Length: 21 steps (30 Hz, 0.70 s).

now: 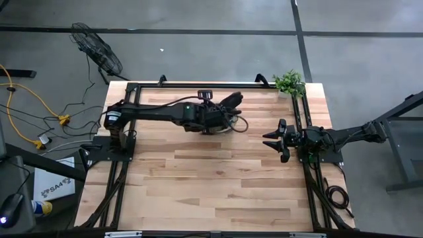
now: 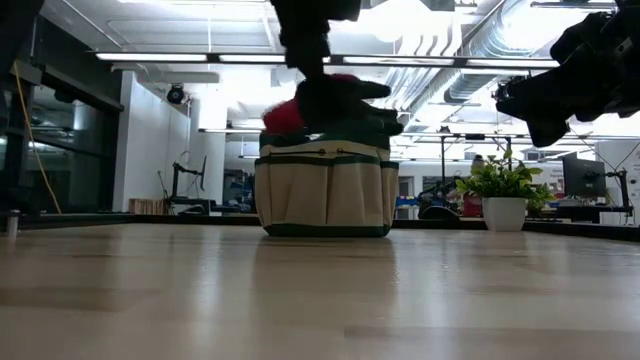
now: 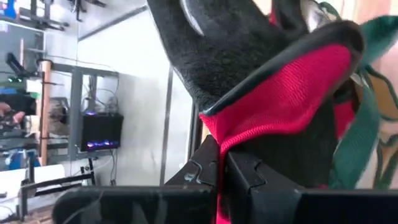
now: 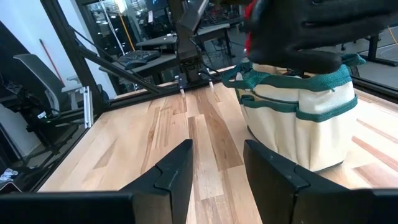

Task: Pick & Place Garden tools in Gardening bag
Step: Put the red glove into the gardening bag

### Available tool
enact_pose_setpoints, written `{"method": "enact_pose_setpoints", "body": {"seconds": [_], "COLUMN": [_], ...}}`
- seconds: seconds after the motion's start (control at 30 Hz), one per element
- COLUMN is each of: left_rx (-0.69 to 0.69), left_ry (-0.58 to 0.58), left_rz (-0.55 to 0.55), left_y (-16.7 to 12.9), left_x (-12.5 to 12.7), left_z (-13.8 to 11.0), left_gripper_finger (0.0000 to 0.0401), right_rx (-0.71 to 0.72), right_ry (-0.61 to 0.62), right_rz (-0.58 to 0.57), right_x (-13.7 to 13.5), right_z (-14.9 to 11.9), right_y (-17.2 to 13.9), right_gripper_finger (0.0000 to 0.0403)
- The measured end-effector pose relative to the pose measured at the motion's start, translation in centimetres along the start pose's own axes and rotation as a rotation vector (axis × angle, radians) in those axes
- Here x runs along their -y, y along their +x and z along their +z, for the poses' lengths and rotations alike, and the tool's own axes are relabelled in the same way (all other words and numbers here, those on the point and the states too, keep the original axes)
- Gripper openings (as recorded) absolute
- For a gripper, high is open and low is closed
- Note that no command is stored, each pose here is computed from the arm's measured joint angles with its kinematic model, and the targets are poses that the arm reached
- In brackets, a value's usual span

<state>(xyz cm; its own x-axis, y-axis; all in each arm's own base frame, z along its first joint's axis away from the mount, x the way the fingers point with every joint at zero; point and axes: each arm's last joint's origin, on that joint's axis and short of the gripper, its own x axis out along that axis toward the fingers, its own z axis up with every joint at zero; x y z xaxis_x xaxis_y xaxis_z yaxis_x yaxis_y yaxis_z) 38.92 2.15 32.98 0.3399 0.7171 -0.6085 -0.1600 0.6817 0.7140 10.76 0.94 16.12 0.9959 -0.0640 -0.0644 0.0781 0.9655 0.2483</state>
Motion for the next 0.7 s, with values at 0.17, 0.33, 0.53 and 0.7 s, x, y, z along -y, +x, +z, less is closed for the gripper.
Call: {"method": "enact_pose_setpoints", "body": {"seconds": [0.17,0.33,0.53,0.7], "left_rx": [-0.015,-0.029,-0.063,-0.103], "left_ry": [-0.051,-0.117,-0.161,-0.195], "left_rz": [0.001,-0.020,-0.031,-0.060], "left_y": [1.0,1.5,2.4,3.5], "left_x": [0.1,0.2,0.9,1.5], "left_z": [0.1,-0.1,-0.6,-1.3], "left_gripper_finger": [0.0000,0.0000,0.0000,0.0000], "right_rx": [-0.001,-0.001,-0.001,-0.001], "right_ry": [0.000,0.000,0.000,0.000], "right_rz": [0.000,-0.001,0.000,0.000], "right_x": [0.0,0.0,0.0,0.0], "right_z": [0.0,0.0,0.0,0.0], "right_y": [0.0,0.0,0.0,0.0], "right_gripper_finger": [0.0135,0.0135,0.0135,0.0135]}}
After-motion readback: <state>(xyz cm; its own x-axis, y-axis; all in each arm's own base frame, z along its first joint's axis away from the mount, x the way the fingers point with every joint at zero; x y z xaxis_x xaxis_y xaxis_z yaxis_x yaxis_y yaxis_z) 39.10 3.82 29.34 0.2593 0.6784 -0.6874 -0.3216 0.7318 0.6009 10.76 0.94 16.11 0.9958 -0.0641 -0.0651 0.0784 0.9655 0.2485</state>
